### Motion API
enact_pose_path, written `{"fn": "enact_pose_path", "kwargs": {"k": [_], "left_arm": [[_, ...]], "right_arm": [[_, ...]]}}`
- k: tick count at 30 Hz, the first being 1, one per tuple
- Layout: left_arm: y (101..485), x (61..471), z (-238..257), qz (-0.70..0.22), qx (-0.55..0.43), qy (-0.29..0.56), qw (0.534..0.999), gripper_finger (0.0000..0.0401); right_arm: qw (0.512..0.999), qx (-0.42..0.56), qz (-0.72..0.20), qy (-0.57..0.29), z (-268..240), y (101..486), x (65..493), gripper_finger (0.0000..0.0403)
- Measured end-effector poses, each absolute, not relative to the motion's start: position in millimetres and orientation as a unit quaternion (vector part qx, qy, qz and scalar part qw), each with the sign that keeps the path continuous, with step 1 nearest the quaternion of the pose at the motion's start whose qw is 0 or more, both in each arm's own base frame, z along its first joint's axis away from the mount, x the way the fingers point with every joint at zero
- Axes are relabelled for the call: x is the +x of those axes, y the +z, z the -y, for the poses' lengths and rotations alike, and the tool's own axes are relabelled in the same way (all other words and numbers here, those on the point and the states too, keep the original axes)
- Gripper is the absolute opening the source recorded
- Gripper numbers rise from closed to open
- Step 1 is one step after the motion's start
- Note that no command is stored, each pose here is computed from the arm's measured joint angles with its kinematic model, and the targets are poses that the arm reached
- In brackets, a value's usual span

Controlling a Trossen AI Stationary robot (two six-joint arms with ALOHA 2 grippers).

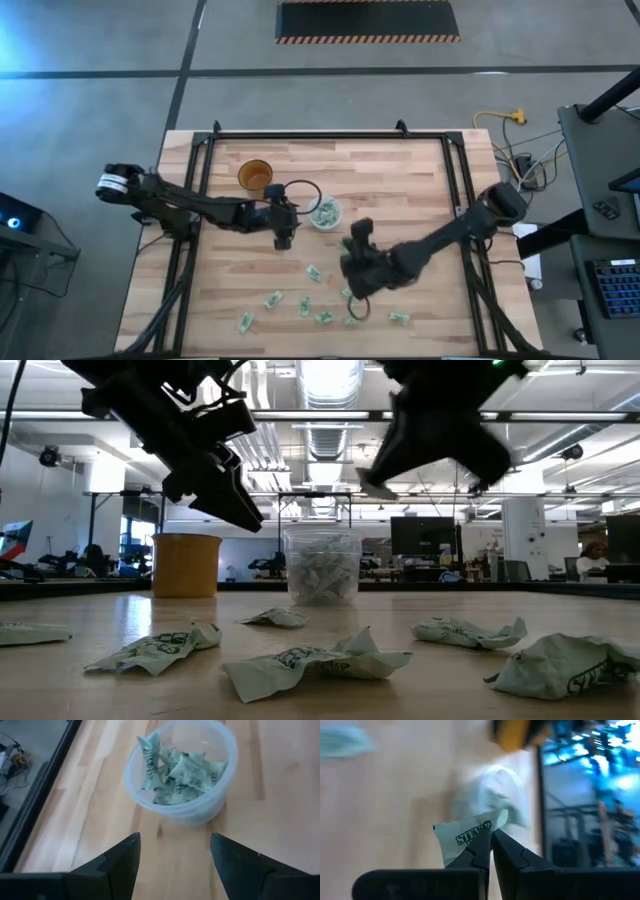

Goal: Pick and place Stevia / Truvia into bins
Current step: Put the stevia packet into the transparent container

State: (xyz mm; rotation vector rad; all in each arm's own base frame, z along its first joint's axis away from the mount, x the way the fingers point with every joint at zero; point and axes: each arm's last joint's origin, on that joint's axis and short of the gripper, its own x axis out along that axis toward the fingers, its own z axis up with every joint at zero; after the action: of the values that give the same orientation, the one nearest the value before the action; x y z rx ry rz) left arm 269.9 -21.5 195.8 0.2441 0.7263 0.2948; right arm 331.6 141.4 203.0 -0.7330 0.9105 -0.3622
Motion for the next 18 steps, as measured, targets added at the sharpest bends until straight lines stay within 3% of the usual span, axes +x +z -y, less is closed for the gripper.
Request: {"fn": "enact_pose_path", "kwargs": {"k": [7,18], "left_arm": [[204,265,37,-0.332,0.1,0.123,0.93,0.0224],[209,259,61,-0.318,0.098,0.084,0.939,0.0224]], "right_arm": [[0.813,-0.326,-0.433,-0.213,-80,201,359,0.0009],[0.855,-0.244,-0.439,-0.131,-21,200,379,0.0009]]}}
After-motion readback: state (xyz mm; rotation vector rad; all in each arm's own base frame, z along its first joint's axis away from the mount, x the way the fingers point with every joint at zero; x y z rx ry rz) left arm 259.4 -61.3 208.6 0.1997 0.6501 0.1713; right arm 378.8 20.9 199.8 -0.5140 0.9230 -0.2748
